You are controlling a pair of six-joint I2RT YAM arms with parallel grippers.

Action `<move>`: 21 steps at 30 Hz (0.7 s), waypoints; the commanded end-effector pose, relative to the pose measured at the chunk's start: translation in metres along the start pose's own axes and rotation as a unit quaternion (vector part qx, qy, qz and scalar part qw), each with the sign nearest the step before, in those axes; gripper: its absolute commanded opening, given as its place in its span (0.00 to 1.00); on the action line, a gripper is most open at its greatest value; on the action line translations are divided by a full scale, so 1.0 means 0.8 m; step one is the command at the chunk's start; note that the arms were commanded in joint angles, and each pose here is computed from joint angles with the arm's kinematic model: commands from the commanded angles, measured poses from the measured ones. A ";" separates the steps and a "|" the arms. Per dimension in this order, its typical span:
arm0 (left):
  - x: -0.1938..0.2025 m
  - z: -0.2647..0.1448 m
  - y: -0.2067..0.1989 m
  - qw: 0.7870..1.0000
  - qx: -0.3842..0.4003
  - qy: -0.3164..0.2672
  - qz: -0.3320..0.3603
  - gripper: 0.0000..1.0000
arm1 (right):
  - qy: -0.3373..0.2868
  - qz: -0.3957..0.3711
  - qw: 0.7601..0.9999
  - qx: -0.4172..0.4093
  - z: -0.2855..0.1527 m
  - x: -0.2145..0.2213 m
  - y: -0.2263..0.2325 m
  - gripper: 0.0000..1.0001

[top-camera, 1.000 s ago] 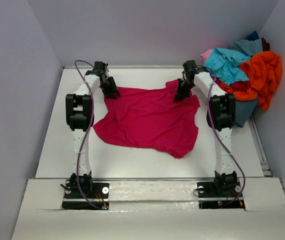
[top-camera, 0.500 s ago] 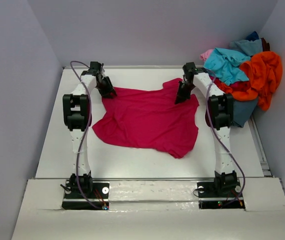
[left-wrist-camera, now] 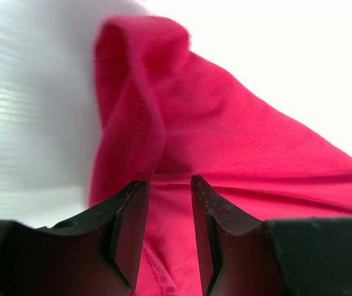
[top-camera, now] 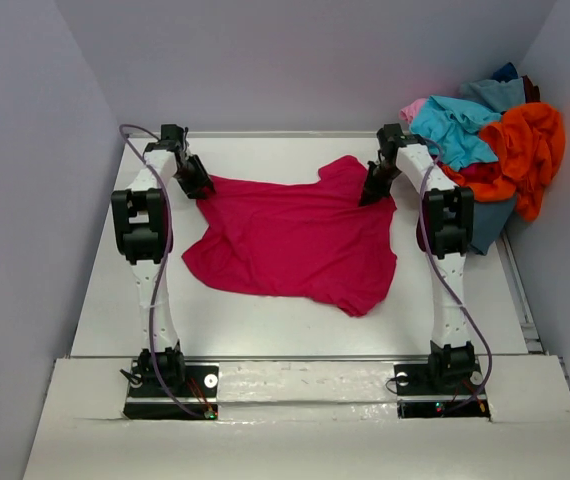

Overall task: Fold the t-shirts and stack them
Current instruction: Flatten the tshirt out

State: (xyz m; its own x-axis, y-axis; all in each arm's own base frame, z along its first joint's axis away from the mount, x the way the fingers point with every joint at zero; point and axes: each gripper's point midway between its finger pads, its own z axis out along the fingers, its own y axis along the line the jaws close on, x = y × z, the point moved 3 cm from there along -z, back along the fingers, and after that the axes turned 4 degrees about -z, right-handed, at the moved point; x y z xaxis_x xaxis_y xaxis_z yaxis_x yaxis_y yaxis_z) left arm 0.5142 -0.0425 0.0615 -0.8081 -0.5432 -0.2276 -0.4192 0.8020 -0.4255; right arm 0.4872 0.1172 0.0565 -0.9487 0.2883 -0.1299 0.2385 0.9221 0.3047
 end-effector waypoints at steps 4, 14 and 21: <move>-0.022 -0.049 0.017 0.999 -0.026 -0.039 0.002 0.46 | 0.001 0.012 1.000 0.022 0.006 -0.007 -0.017 0.13; -0.041 -0.065 0.038 0.997 -0.046 -0.059 -0.011 0.46 | 0.003 0.007 1.000 0.022 0.008 -0.010 -0.017 0.13; -0.061 -0.087 0.029 0.993 -0.044 -0.106 0.001 0.46 | 0.004 0.006 1.000 0.030 0.007 -0.011 -0.025 0.13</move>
State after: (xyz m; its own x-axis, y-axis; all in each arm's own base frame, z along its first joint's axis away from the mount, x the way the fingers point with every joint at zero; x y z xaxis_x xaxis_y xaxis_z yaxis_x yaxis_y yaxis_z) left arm 0.5089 0.0100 0.0661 -0.7575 -0.5915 -0.2763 -0.5033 0.7987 -0.3300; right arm 0.4895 0.1142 0.0551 -0.9486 0.2937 -0.1177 0.2477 0.9208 0.3013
